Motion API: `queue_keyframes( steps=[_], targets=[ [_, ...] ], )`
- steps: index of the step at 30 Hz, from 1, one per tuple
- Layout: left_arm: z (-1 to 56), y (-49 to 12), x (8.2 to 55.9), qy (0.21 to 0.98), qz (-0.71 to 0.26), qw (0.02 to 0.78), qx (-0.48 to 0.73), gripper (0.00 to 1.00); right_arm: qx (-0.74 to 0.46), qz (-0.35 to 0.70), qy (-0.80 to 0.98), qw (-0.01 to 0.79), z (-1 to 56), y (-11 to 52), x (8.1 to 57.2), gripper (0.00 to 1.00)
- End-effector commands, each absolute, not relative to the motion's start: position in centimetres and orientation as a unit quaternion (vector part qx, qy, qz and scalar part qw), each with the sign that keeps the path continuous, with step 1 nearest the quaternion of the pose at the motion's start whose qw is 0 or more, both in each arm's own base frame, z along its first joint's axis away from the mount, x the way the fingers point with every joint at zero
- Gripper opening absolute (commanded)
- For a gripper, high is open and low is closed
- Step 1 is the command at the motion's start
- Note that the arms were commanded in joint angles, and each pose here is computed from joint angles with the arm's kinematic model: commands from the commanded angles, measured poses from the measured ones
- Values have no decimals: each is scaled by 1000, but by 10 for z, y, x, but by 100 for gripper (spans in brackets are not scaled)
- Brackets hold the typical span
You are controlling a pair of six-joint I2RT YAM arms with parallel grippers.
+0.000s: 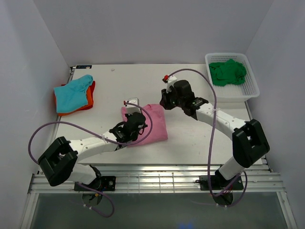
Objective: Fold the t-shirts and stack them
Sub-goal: Fold the tshirt
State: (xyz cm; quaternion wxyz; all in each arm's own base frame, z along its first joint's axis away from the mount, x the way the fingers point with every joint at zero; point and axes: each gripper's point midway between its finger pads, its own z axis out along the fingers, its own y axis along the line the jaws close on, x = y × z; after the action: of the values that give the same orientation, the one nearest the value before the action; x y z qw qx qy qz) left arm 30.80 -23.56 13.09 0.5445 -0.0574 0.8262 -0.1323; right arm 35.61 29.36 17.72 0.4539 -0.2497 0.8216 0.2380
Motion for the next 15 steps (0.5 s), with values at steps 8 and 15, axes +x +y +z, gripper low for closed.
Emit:
queue_keyframes(
  steps=[8,15],
  targets=[
    [100,-185,337,830,-75,544,-99,0,-282,269,831,397,134,323,360,26],
    [79,-175,355,840,-60,531,-91,0,-286,264,842,373,110,328,364,26]
  ],
)
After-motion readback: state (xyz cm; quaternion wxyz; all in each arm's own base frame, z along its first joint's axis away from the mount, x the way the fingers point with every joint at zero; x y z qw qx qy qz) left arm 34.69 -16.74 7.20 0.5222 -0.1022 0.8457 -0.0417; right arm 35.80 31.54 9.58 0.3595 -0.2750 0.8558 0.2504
